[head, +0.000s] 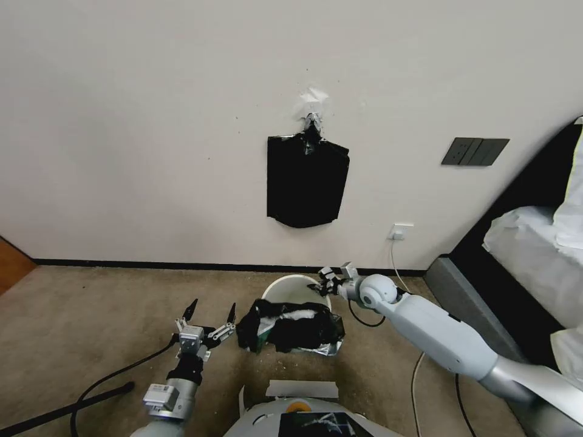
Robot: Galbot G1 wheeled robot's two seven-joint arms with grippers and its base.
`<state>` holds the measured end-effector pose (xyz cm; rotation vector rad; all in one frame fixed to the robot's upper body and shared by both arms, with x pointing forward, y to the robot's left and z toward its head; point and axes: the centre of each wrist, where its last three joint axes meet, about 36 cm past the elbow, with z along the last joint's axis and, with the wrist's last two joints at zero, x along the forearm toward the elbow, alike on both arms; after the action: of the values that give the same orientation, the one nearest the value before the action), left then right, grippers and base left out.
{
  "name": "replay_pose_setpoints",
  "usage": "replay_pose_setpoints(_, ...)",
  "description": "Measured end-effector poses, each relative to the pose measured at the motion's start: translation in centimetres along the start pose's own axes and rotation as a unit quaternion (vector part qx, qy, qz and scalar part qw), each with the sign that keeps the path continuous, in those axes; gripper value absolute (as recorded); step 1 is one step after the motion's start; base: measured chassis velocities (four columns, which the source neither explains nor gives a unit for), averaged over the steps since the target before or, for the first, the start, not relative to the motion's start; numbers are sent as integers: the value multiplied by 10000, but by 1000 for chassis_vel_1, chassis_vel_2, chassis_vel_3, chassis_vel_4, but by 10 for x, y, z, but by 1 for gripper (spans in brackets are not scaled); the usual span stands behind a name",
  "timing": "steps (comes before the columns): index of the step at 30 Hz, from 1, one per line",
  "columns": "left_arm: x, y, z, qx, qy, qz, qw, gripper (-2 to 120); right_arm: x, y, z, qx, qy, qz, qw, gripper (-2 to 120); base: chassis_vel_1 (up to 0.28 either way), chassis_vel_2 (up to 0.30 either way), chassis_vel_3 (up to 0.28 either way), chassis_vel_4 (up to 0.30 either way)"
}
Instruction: Place a trash bag onto the trash bin.
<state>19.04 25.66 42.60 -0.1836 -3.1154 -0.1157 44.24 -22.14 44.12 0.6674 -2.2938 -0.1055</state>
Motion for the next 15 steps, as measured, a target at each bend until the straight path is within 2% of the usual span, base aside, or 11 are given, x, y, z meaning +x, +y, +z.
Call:
replay_pose_setpoints(2, 0, 0, 0, 4, -1, 0, 10000, 100, 4, 3, 0, -99, -38, 29, 9999, 3, 0, 0, 0, 0)
replay_pose_setpoints(3, -2, 0, -2, 25, -4, -5, 10000, 100, 16, 15, 0, -418, -159, 202, 9988, 3, 0, 0, 0, 0)
replay_pose_setpoints(4, -2, 0, -2, 25, -4, -5, 10000, 100, 16, 15, 0, -418, -159, 202, 9988, 3, 0, 0, 0, 0)
replay_pose_setpoints(6, -4, 1, -5, 67, -2, -18, 10000, 100, 31, 32, -1, -871, -414, 606, 9935, 3, 0, 0, 0, 0)
replay_pose_setpoints(8, -5, 1, -5, 69, -2, -22, 10000, 100, 34, 36, 0, -977, -481, 695, 9916, 3, 0, 0, 0, 0)
replay_pose_setpoints(10, -6, 2, -7, 73, -16, -46, 10000, 100, 41, 52, 6, -1355, -698, 1108, 9821, 3, 0, 0, 0, 0)
replay_pose_setpoints(15, -9, 6, -10, 86, -42, -122, 9999, 100, 43, 66, 22, -1624, -958, 1617, 9687, 3, 0, 0, 0, 0)
